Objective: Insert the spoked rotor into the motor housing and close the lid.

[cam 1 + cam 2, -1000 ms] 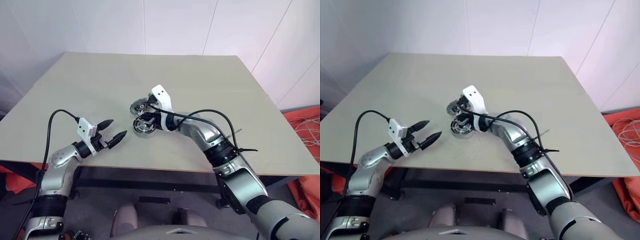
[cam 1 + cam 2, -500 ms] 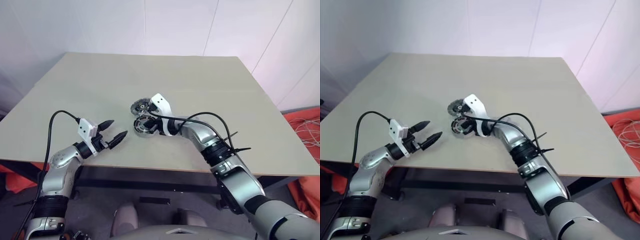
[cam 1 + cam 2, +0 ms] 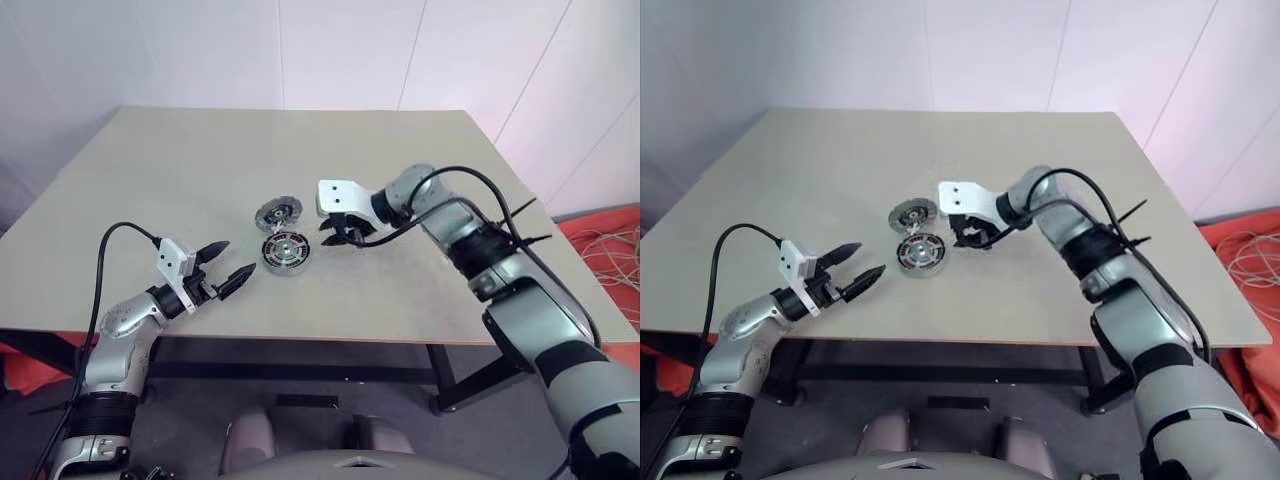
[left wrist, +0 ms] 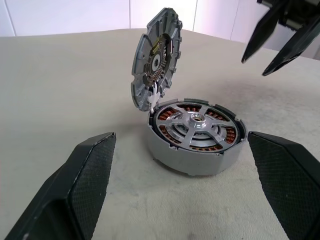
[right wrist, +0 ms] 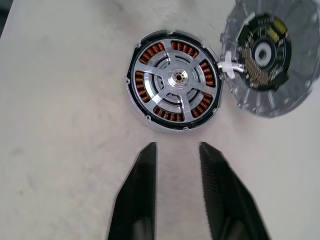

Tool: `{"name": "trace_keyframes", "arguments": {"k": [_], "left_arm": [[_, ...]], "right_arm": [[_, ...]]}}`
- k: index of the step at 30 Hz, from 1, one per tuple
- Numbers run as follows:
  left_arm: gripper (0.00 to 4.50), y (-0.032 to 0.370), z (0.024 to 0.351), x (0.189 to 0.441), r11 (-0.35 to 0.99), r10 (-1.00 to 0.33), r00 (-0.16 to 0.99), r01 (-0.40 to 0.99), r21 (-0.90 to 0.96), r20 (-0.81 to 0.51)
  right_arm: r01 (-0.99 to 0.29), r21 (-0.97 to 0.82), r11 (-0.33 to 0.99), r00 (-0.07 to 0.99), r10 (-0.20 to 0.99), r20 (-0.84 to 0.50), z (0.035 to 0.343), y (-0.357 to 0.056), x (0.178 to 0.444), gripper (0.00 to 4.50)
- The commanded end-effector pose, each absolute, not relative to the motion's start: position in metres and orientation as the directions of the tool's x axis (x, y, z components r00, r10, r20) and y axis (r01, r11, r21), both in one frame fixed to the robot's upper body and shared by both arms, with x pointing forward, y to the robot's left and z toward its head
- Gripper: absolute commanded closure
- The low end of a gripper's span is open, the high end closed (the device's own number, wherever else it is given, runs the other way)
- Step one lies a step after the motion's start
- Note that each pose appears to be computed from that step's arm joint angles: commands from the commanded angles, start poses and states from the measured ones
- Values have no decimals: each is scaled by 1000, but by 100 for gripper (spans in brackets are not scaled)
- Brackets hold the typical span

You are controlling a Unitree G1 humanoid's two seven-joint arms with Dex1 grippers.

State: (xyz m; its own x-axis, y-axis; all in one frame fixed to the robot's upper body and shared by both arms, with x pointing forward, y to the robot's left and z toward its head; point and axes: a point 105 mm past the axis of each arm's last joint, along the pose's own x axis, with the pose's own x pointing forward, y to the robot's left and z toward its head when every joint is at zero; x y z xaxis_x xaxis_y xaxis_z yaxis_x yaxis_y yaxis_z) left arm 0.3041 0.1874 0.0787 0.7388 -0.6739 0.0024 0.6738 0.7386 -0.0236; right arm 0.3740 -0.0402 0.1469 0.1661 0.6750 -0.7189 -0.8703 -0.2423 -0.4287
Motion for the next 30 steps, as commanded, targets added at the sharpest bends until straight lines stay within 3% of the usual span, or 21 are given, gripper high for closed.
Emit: {"name": "trace_keyframes", "arguments": {"k": [1,6,10,15,21,30], "left_arm": [[0,184,90,304,734,-679,733,679,13,41],[0,178,93,302,728,-684,727,685,10,62],[0,181,94,300,742,-670,739,671,15,67],[0,183,95,297,752,-658,750,659,16,68],[0,183,95,295,758,-651,755,652,15,72],[0,183,96,295,761,-648,758,649,17,73]], "right_arm": [[-763,-505,-404,156,643,-750,158,-25,375,178],[-659,-475,-583,103,555,-825,146,-17,369,2],[-557,-460,-692,94,497,-862,133,-14,365,2],[-449,-464,-764,168,437,-883,123,-15,372,2],[-392,-487,-781,214,437,-873,118,-9,377,2],[-375,-470,-799,193,429,-882,108,-5,372,2]]}}
